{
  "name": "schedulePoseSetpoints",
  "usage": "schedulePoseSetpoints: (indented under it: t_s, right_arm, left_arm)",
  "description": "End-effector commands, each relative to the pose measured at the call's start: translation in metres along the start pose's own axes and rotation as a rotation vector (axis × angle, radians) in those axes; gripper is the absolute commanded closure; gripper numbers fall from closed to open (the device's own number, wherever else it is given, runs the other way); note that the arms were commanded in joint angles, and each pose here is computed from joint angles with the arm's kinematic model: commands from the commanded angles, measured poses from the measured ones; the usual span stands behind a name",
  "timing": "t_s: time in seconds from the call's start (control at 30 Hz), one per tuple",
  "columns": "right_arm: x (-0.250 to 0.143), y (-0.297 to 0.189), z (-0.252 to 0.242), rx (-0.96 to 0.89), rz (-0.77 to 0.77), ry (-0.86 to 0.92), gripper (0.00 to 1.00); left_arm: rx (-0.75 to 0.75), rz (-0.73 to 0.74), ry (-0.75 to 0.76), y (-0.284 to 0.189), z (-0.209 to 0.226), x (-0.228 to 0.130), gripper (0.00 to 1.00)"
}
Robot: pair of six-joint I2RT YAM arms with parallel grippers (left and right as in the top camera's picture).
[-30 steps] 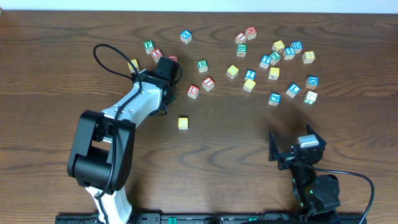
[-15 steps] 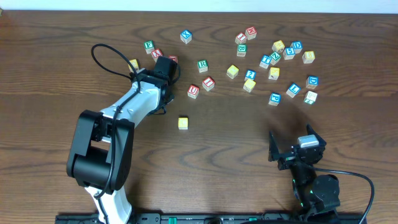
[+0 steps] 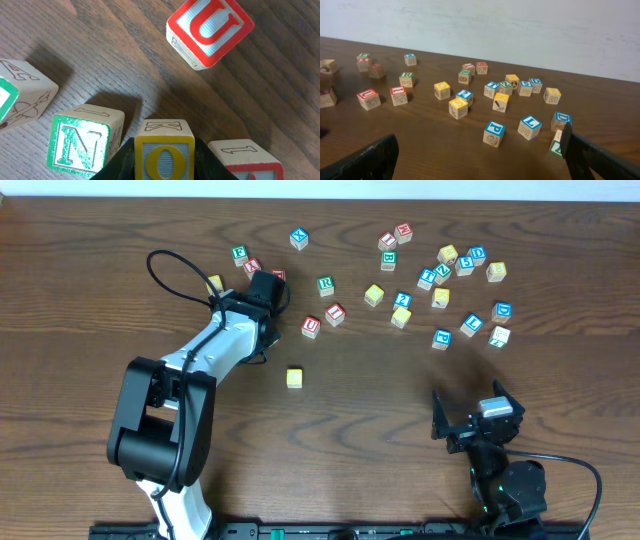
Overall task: Spell out CORL
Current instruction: 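Carry the O block with the left gripper beside the C block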
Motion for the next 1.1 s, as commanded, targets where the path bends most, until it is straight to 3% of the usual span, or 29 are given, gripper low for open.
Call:
schedulePoseSetpoints:
  t_s: [0.0, 0.13, 0.3, 0.53, 0.67, 0.87, 1.07]
  right_arm:
    - [0.0, 0.0, -0.001, -0.007, 0.001, -0.012, 0.01]
    - [0.0, 0.0, -0.001, -0.007, 0.001, -0.012, 0.01]
    - [0.0, 0.0, -0.001, -0.007, 0.001, -0.012, 0.01]
    - [0.0, 0.0, -0.001, -0.007, 0.001, -0.012, 0.01]
    - [0.0, 0.0, -0.001, -0.007, 0.001, -0.012, 0.01]
    - [0.0, 0.0, -0.001, -0.007, 0.001, -0.012, 0.01]
    - [0.0, 0.0, -0.001, -0.007, 0.001, -0.011, 0.01]
  left_arm:
    - [0.033, 0.001, 0.029, 0.006, 0.007, -0.002, 0.77]
    - [0.036, 0.01, 0.041, 0.006, 0.008, -0.003, 0.77]
    - [-0.059, 0.033, 0.183, -0.01, -0.005, 0.0, 0.79]
    - [-0.283, -0.027, 0.329, -0.085, -0.016, 0.017, 0.79]
    - [-0.364, -0.065, 0.35, -0.139, 0.0, 0.019, 0.79]
    - [-0.419, -0.065, 0.5, -0.194, 0.014, -0.019, 0.79]
    - [-0.442, -0.037, 0.639, -0.202, -0.002, -0.06, 0.79]
Point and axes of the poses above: each gripper's point midway between its finger pads, its own y axis out along the fingers, its own z axis along the line the jaws close on, x = y × z, the point moved 5 cm from there along -y, back along the fingers, and after that the axes turned 4 degrees about -y, right-handed, at the moved point
